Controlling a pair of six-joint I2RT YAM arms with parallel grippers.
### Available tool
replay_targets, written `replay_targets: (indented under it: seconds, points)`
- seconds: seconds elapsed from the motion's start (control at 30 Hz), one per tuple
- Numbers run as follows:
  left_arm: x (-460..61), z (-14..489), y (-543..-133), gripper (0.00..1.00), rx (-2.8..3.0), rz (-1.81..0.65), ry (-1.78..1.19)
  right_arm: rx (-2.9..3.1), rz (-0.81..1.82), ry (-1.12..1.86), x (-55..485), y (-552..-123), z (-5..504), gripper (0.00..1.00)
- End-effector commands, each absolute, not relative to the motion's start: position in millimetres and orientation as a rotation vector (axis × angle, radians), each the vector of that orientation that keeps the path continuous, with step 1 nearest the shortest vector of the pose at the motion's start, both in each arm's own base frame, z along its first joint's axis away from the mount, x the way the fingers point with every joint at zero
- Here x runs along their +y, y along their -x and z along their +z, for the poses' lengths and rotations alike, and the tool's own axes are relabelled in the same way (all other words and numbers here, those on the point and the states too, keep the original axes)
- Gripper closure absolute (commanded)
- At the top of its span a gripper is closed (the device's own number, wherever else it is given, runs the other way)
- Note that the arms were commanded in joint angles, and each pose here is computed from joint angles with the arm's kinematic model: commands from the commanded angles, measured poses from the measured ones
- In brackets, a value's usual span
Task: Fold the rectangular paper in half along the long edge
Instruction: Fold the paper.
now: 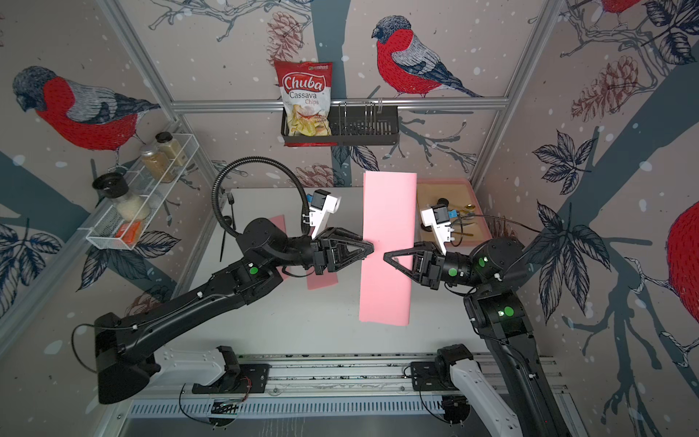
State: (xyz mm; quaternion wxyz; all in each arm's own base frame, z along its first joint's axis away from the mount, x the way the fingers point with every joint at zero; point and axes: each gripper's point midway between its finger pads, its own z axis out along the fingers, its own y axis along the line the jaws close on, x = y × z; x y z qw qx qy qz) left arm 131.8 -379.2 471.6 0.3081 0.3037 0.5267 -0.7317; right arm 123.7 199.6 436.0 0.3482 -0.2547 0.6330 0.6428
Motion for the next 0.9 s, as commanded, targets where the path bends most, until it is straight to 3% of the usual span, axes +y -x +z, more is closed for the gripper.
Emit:
replay_targets:
  seconds: [0.0,0.5,0.87]
  points:
    - [-376,482,-124,0.72,1.320,-1.948,-0.837,1.615,1.639,0.680,199,-123,440,0.75]
    - [-378,480,-124,0.99,1.326,-1.943,-0.847,1.569,1.642,0.699,198,-115,454,0.73]
    - [-378,478,-124,1.00,1.335,-1.936,-0.847,1.494,1.665,0.693,197,-118,466,0.57]
